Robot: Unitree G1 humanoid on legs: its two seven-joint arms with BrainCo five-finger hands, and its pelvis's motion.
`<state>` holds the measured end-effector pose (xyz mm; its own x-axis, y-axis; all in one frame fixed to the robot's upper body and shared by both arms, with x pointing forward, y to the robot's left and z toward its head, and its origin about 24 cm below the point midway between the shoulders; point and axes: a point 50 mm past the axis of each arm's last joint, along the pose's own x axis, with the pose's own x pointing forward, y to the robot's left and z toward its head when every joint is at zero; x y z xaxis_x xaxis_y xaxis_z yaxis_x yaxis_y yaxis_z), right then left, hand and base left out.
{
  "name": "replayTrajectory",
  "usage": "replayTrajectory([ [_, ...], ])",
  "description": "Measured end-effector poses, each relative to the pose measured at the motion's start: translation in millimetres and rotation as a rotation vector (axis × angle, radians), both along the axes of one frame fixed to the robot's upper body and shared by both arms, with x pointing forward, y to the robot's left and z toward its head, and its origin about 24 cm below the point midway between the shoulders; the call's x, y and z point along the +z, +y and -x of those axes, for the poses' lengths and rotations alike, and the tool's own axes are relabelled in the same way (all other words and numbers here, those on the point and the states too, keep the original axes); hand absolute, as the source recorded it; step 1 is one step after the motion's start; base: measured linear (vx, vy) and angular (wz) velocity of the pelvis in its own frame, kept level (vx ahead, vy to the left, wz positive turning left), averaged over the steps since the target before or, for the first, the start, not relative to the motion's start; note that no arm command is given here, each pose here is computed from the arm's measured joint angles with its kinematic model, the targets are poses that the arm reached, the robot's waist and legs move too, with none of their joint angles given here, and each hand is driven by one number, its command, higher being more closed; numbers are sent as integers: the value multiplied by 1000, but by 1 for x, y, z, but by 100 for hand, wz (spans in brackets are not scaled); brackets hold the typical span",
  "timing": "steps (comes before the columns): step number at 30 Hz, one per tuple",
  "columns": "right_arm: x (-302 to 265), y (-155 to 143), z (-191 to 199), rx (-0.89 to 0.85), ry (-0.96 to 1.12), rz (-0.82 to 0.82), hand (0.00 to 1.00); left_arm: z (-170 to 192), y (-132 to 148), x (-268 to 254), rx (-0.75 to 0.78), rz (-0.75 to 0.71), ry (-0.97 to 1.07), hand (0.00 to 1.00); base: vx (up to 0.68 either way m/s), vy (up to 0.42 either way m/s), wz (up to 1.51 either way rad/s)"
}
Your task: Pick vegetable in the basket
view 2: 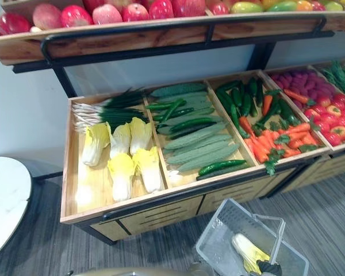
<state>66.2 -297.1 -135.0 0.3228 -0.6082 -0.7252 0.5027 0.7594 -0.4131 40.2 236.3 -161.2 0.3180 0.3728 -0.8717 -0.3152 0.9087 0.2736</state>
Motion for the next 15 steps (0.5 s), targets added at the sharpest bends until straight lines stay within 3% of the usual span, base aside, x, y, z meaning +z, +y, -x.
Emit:
replayTrajectory([
  [3, 0, 11, -6, 18, -34, -5, 100, -13, 2, 3, -106, -26, -17, 0, -120, 127, -80],
  [6, 8, 17, -42, 110, -140, -2, 100, -24, 11, 9, -128, -65, -45, 0, -114, 93, -139],
  [9, 8, 31, -62, 236, -152, -10, 100, -20, 15, 9, -97, -73, -18, 0, -97, 43, -167],
  [15, 4, 43, -71, 322, -136, -21, 100, -22, 8, 6, -65, -61, -23, 0, -55, -112, -145],
])
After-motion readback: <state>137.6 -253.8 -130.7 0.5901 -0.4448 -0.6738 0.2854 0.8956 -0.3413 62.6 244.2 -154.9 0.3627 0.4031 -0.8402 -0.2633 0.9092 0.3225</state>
